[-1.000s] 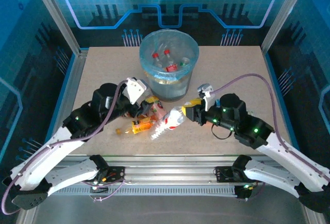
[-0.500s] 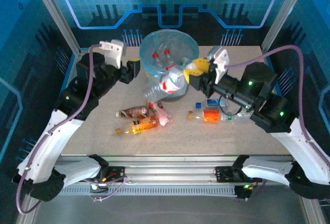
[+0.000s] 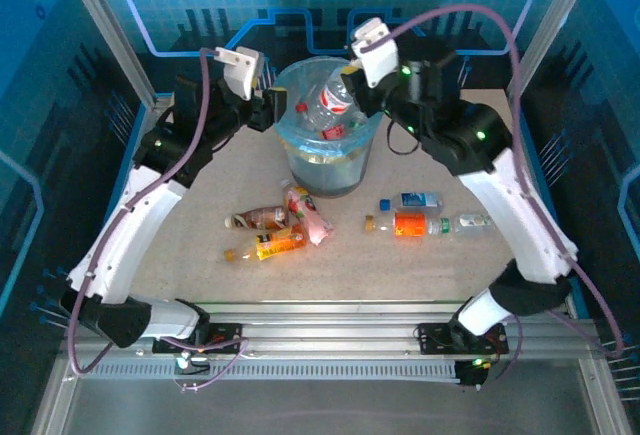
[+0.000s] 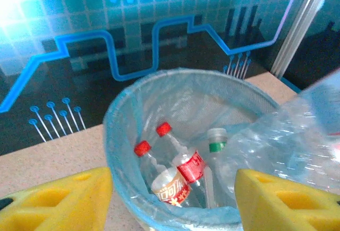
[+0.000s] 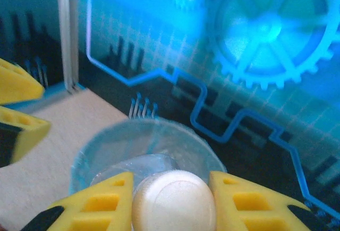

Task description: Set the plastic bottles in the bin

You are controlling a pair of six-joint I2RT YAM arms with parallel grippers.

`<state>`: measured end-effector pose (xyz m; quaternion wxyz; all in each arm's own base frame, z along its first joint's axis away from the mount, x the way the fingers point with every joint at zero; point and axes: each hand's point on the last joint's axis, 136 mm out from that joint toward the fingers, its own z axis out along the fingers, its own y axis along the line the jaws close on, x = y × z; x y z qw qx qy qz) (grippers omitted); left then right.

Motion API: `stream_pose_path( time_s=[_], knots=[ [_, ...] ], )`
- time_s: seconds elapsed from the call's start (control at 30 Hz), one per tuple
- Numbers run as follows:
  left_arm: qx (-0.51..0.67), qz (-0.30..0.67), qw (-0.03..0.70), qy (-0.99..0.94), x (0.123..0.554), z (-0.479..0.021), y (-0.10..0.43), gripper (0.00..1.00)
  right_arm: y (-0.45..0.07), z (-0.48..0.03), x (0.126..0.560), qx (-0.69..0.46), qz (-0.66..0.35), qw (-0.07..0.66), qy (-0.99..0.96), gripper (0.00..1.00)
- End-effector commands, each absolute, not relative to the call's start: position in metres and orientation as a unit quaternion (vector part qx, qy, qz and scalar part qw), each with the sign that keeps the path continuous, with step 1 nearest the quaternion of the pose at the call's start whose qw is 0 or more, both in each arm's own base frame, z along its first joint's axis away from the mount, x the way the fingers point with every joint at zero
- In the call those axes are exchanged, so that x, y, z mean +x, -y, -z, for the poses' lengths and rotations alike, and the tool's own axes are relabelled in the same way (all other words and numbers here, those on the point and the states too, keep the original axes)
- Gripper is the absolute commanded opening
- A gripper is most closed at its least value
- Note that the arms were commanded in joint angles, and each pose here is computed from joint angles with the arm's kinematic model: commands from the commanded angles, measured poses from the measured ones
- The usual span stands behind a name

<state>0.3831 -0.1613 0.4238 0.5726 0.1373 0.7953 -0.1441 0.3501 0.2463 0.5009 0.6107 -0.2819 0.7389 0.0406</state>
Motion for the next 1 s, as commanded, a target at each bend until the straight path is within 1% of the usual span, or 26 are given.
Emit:
stream_pose_path(
  time_s=[0.0,0.2,0.37,0.5,0.77,0.97],
  knots=[
    [0.146,0.184,0.567,-0.789,0.384,-0.419,0.173,0.64,-0.241,-0.477,0.366,-0.293,-0.012,0.569,-0.768,0.09],
    [0.148,0.217,0.540,-0.799,0.383,-0.398,0.181,0.64,-0.259,-0.424,0.397,-0.327,-0.001,0.511,-0.795,0.11],
    [0.142,0.220,0.530,-0.806,0.383,-0.382,0.179,0.65,-0.271,-0.383,0.412,-0.337,-0.037,0.464,-0.819,0.13],
    [0.142,0.227,0.525,-0.808,0.383,-0.377,0.181,0.65,-0.272,-0.349,0.423,-0.349,-0.031,0.426,-0.834,0.14],
    [0.139,0.239,0.517,-0.810,0.385,-0.374,0.184,0.65,-0.278,-0.292,0.438,-0.368,-0.056,0.377,-0.848,0.17],
    [0.136,0.236,0.519,-0.811,0.387,-0.373,0.182,0.65,-0.286,-0.268,0.449,-0.386,-0.059,0.366,-0.845,0.20]
  ],
)
